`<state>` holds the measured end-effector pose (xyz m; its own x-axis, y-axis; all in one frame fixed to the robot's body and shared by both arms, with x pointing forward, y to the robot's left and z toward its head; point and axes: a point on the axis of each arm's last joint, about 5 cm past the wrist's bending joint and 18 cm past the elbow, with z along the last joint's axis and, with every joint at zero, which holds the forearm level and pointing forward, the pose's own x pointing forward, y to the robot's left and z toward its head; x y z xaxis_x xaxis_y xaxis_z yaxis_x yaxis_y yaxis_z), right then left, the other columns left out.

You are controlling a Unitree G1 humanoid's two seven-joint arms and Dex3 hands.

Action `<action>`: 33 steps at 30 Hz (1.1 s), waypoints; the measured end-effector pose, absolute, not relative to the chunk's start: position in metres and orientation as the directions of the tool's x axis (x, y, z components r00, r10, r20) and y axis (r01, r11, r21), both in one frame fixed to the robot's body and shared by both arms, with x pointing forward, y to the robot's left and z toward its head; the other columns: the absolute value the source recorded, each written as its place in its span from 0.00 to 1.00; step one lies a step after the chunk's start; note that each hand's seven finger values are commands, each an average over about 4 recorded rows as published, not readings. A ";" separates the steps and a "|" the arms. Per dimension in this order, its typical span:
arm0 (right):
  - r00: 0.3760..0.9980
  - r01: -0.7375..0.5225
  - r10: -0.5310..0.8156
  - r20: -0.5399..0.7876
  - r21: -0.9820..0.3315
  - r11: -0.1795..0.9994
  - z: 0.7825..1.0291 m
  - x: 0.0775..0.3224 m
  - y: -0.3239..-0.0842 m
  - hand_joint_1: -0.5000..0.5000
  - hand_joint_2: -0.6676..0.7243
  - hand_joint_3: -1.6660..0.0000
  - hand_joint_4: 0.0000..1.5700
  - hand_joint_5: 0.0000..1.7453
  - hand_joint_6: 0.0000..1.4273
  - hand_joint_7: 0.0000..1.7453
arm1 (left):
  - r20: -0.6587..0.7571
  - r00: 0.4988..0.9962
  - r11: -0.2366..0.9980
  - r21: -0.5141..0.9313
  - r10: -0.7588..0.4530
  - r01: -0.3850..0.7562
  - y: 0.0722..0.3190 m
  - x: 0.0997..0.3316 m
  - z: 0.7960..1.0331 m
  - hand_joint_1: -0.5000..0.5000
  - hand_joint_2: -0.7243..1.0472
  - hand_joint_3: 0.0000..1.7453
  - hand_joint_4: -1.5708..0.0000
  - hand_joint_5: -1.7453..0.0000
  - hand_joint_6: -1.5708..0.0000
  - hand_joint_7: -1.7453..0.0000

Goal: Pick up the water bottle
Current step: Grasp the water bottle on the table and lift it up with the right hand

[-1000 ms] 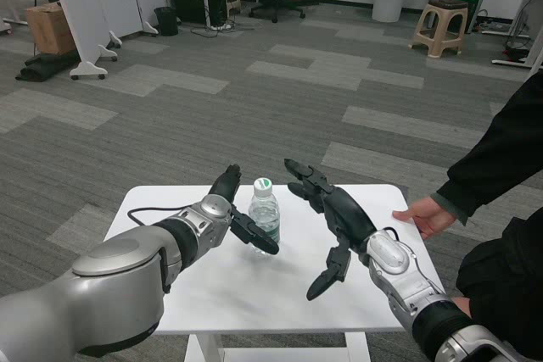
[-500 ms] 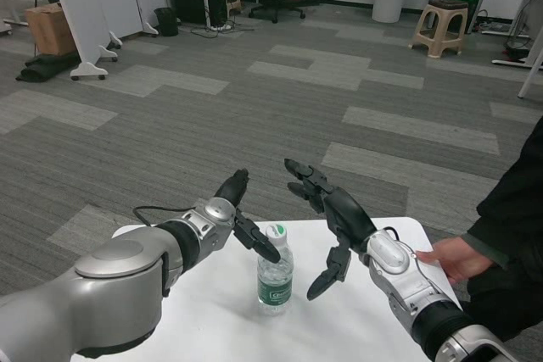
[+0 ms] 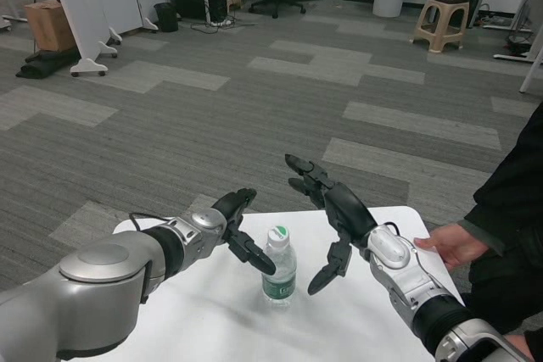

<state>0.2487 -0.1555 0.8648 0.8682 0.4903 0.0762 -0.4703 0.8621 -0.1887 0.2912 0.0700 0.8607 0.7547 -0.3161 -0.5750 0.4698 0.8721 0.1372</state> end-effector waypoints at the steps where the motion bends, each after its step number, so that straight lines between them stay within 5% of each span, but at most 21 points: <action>1: 0.868 -0.470 0.490 0.076 -0.189 0.862 0.865 0.249 -0.155 0.46 0.91 0.71 0.00 0.22 0.00 0.05 | -0.577 0.750 0.872 0.126 -0.324 0.473 0.073 0.291 0.860 1.00 0.30 0.05 1.00 1.00 1.00 1.00; 15: 0.870 -0.468 0.488 0.074 -0.186 0.864 0.864 0.248 -0.156 0.44 0.91 0.71 0.00 0.22 0.00 0.04 | -0.534 0.709 0.830 0.022 -0.462 0.557 0.109 0.292 0.857 1.00 0.48 0.05 1.00 1.00 1.00 1.00; 19: 0.870 -0.468 0.487 0.074 -0.185 0.864 0.864 0.248 -0.156 0.43 0.91 0.71 0.00 0.22 0.00 0.04 | -0.470 0.732 0.820 0.032 -0.492 0.572 0.112 0.289 0.855 1.00 0.69 0.05 1.00 1.00 1.00 1.00; 29: 0.870 -0.468 0.487 0.074 -0.185 0.864 0.864 0.248 -0.156 0.42 0.91 0.71 0.00 0.22 0.00 0.04 | -0.395 0.754 0.814 0.026 -0.525 0.580 0.109 0.281 0.849 1.00 0.90 0.05 1.00 1.00 1.00 1.00; 33: 0.870 -0.468 0.487 0.074 -0.185 0.864 0.864 0.248 -0.156 0.44 0.91 0.71 0.00 0.22 0.00 0.04 | -0.370 0.765 0.816 0.030 -0.527 0.577 0.107 0.281 0.849 1.00 1.00 0.05 1.00 1.00 0.90 1.00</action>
